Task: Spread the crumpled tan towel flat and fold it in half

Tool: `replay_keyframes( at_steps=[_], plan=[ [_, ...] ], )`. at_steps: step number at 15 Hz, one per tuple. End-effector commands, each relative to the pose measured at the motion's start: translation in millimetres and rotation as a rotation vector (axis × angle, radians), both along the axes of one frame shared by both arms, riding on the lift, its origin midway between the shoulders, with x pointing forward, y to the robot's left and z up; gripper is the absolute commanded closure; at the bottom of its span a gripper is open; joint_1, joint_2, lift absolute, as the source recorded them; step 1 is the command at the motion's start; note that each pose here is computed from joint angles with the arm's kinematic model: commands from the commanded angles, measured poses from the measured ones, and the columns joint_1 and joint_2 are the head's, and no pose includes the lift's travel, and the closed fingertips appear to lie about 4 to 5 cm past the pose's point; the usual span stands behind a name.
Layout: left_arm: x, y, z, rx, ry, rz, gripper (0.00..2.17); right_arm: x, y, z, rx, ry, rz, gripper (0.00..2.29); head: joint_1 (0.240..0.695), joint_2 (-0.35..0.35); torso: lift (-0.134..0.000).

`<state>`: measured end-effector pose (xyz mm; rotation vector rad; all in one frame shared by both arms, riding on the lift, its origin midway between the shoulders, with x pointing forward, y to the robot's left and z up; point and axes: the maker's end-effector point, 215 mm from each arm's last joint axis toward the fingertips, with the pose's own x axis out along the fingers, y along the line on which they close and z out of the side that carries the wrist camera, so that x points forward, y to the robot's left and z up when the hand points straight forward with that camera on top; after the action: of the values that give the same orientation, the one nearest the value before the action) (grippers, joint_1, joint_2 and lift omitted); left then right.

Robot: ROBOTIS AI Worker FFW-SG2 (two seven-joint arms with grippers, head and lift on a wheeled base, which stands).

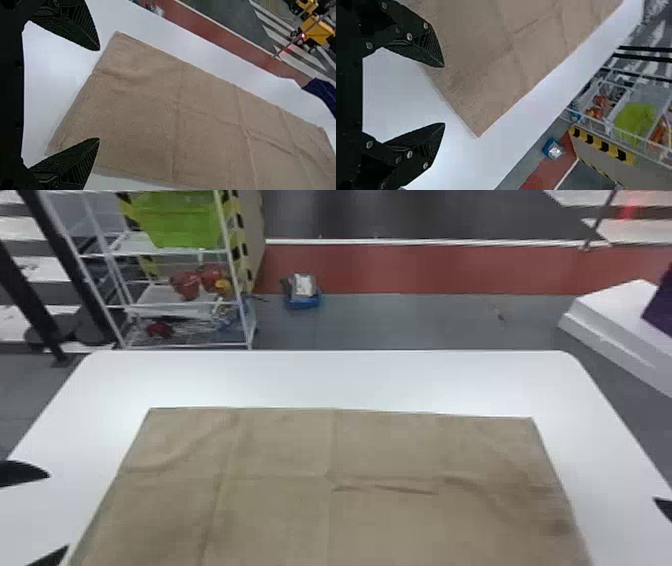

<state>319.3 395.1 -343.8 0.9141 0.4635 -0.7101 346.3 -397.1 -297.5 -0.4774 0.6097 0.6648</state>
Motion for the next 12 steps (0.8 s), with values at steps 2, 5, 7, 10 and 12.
replay_keyframes(
  at_steps=[2,5,7,10,12],
  plan=[
    [48,-2,30,-0.209,-0.032,0.119,0.09,15,-10,-16,0.297,0.061,-0.207,0.05,0.695,-0.004,-0.123],
    [97,-6,47,-0.405,-0.025,0.258,0.09,49,-29,-41,0.291,0.039,-0.384,0.05,0.695,-0.037,-0.123],
    [130,-14,50,-0.463,-0.031,0.301,0.2,65,-35,-55,0.29,0.05,-0.461,0.05,0.695,-0.057,-0.123],
    [171,-27,25,-0.609,0.111,0.373,0.21,87,-47,-67,0.274,0.04,-0.548,0.08,0.695,-0.073,-0.123],
    [192,-41,16,-0.611,0.148,0.36,0.22,93,-46,-67,0.267,0.033,-0.554,0.08,0.695,-0.094,-0.123]
  ],
)
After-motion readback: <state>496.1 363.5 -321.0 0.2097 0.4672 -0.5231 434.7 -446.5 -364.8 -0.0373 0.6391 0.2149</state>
